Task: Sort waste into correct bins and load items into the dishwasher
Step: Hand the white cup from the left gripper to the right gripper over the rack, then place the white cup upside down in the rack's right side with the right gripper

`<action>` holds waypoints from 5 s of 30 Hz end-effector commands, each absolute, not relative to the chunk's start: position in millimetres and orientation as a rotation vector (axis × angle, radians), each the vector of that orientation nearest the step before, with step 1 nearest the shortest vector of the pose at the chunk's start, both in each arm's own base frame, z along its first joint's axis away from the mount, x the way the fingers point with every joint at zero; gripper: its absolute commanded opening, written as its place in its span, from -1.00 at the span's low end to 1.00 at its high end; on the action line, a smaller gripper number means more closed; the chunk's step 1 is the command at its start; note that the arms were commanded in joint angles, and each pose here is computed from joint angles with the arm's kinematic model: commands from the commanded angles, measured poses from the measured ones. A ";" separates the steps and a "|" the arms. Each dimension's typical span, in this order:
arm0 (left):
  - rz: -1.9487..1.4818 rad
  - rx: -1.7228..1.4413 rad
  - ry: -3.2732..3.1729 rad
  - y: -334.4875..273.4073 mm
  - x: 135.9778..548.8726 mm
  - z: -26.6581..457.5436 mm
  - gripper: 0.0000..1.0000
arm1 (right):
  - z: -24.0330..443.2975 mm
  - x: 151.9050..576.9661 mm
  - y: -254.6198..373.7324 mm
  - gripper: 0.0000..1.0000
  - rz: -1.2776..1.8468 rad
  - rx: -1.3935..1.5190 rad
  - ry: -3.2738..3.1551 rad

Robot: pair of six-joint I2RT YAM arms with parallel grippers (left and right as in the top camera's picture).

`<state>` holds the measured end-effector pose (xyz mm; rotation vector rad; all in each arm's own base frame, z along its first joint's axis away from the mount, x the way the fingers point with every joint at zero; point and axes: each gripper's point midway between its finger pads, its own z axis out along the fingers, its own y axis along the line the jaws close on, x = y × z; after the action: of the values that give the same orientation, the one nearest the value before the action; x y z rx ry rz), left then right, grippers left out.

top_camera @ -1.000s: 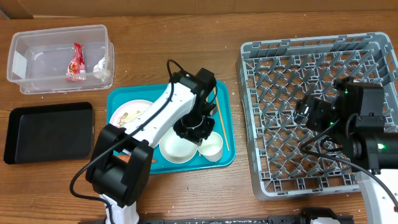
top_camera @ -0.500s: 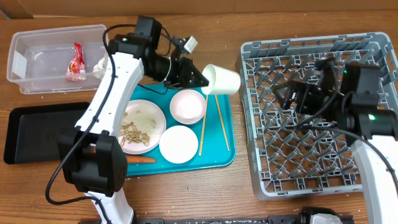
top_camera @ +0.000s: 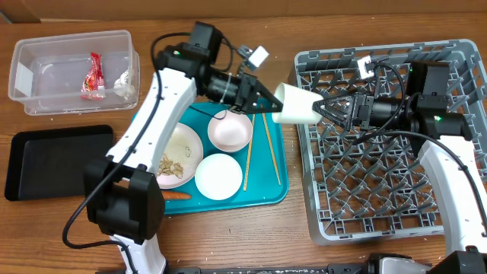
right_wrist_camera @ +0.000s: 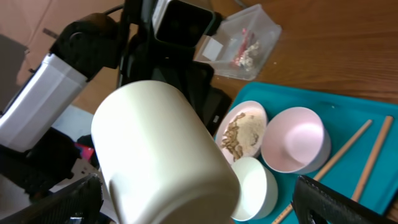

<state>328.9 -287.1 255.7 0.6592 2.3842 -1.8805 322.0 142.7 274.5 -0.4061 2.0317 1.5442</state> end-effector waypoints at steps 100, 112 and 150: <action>-1.887 0.539 2.389 -316.1 348.6 278.1 -0.92 | 303.5 328.8 158.3 0.22 1.469 -0.632 1.845; -1.788 0.553 2.383 -311.4 357.8 270.1 -0.20 | 298.3 345.2 143.4 -0.13 1.391 -0.527 1.896; -0.478 -0.100 2.679 -84.6 413.0 224.9 -0.12 | 202.5 216.7 -198.3 -0.26 -0.087 1.393 2.474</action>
<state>414.8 -85.0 220.6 -0.1373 2.6887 -0.5164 225.5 -174.3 204.5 1.2978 2.5066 0.0133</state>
